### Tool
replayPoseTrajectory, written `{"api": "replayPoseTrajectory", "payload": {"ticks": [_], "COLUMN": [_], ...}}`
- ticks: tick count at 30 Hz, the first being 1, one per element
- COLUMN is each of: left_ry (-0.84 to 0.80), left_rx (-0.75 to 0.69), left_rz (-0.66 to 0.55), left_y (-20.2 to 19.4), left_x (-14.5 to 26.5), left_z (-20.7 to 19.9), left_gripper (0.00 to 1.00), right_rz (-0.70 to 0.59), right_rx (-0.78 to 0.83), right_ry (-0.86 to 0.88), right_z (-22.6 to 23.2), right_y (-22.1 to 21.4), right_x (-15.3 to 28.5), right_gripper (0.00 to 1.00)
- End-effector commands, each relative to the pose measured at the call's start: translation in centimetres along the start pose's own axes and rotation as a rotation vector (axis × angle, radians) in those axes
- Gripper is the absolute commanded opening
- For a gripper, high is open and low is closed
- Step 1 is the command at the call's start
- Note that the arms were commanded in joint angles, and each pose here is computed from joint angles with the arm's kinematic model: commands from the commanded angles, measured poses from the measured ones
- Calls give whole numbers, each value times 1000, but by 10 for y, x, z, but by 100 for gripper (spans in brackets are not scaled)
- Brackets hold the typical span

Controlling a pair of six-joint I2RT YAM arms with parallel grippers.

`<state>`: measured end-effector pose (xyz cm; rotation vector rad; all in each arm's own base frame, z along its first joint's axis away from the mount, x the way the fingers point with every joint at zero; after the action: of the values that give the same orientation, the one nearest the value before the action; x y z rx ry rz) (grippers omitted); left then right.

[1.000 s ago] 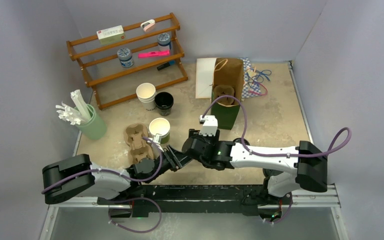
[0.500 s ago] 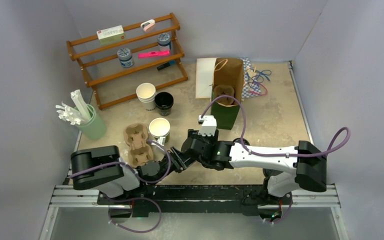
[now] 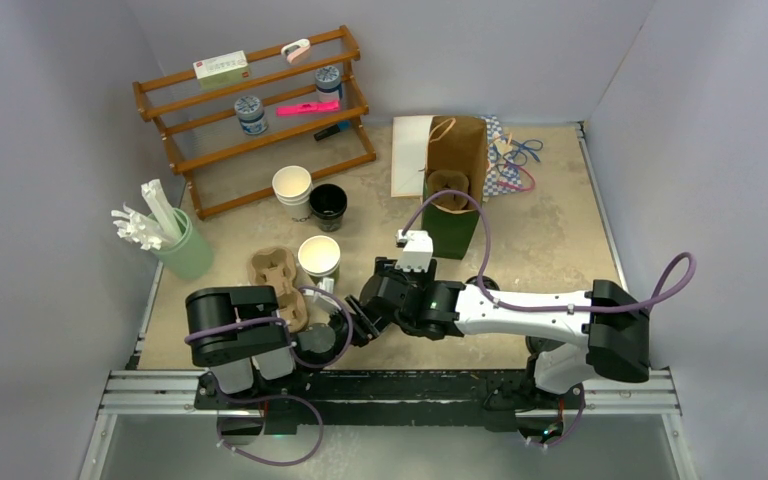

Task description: Pack the takeout coffee

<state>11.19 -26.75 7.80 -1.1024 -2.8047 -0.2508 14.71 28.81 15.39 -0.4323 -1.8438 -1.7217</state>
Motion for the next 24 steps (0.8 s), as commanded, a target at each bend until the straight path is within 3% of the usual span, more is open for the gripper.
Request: {"api": "replayPoseTrajectory", "payload": {"ticks": [1, 14, 24], "left_ry": [-321, -246, -295], "left_rx": [150, 137, 105], "left_rz": [-31, -71, -32], "left_y": [6, 34, 36], "left_x": [5, 4, 5], "left_z": [-73, -52, -65], "left_gripper": [59, 55, 58], "right_rz": [282, 163, 135], "right_rx": [20, 45, 57], "right_ry": [12, -54, -59], "right_z": [-3, 8, 9], "right_y": [-64, -18, -3], "right_x": [-3, -20, -22], "right_gripper": [45, 45, 45]}}
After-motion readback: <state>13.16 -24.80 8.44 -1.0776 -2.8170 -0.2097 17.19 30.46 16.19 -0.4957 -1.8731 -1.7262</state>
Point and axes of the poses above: each gripper's point midway between its finger pads, its own x axis back along the fingers, its own z axis along the line the jaws close on, y = z × x, the point moved 6 cm from there along x, back along the fingers, and after that the axes turned 13 degrees about x, right-handed, at the moved point
